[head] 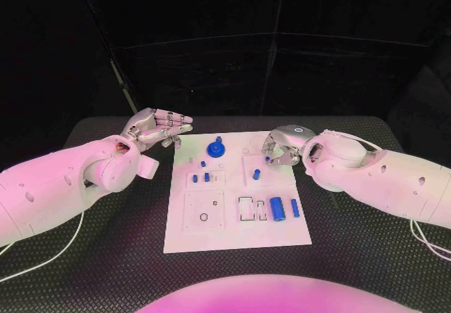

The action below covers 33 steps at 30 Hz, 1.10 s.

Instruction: Assemble the parts on the task board

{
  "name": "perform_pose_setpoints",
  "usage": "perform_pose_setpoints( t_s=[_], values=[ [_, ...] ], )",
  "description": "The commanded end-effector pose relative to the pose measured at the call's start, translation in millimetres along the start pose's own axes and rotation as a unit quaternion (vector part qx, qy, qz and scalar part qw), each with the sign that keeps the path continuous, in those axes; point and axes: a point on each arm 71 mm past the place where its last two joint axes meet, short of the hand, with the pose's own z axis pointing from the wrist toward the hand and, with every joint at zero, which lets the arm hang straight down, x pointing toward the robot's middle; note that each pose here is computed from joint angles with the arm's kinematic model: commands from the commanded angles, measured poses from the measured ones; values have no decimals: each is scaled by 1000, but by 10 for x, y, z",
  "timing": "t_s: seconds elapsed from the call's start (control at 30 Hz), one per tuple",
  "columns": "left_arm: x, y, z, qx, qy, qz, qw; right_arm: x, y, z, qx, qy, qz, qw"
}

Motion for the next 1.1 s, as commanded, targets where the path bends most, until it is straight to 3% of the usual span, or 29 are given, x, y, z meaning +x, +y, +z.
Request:
perform_pose_setpoints(
  t_s=[0.03, 0.9, 1.1],
  values=[
    [-1, -35, 1, 17, -10, -24, 1000, 11, 2, 21, 0, 5, -13, 1000],
    [-4, -30, -9, 12, -8, -25, 1000, 156, 13, 100, 6, 48, -22, 999],
    [-4, -28, -9, 11, -8, -25, 1000, 180, 33, 97, 9, 48, -33, 998]
  ],
)
